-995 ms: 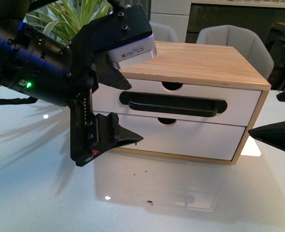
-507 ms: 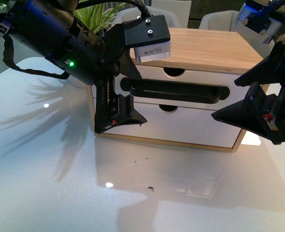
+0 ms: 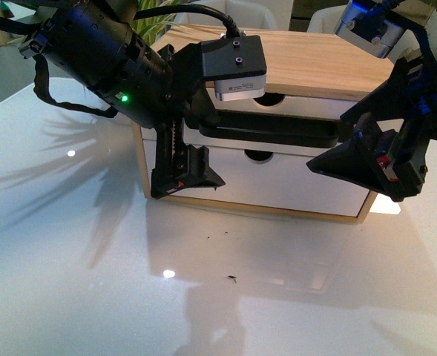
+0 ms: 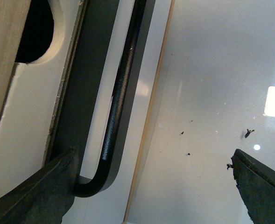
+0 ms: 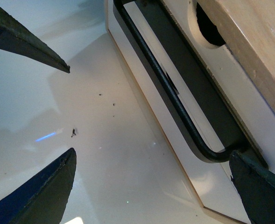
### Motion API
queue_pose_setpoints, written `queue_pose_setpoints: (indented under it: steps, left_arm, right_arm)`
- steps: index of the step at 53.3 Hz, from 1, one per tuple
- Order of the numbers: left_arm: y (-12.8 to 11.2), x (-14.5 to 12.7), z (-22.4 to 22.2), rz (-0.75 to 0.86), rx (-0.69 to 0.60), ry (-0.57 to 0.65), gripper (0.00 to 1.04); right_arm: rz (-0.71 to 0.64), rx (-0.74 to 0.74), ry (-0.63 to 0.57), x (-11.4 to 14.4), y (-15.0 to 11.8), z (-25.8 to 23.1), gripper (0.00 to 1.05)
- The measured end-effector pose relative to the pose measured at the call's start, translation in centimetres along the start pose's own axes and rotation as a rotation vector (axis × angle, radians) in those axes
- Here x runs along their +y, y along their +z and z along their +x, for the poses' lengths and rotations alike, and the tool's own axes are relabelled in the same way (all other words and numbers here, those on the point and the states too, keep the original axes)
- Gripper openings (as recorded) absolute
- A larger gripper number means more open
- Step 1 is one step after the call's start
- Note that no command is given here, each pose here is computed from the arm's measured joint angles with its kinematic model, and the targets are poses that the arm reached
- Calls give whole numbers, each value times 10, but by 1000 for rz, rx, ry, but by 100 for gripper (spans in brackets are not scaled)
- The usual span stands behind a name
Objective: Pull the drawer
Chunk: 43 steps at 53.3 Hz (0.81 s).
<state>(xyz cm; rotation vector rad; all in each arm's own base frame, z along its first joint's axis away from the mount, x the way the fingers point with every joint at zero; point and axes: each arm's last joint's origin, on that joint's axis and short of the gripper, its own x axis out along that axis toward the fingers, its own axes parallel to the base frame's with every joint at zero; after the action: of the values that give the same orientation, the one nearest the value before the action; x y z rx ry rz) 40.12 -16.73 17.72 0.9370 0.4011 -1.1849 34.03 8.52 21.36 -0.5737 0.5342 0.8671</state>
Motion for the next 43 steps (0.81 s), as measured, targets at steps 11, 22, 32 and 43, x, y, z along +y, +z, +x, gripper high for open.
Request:
queue_pose_setpoints:
  steps: [11, 22, 32, 43]
  left_arm:
    - [-1, 2, 6, 18, 9, 9, 97]
    - [0, 2, 7, 39, 31, -2, 97]
    - [0, 1, 6, 50, 37, -17, 97]
    - [0, 1, 7, 52, 36, -17, 97]
  right_arm:
    - [-4, -8, 3, 0, 2, 5, 96]
    - [-9, -3, 17, 1, 3, 12, 96]
    - [-17, 0, 22, 1, 5, 21, 96]
    - [-40, -11, 8, -1, 11, 33, 96]
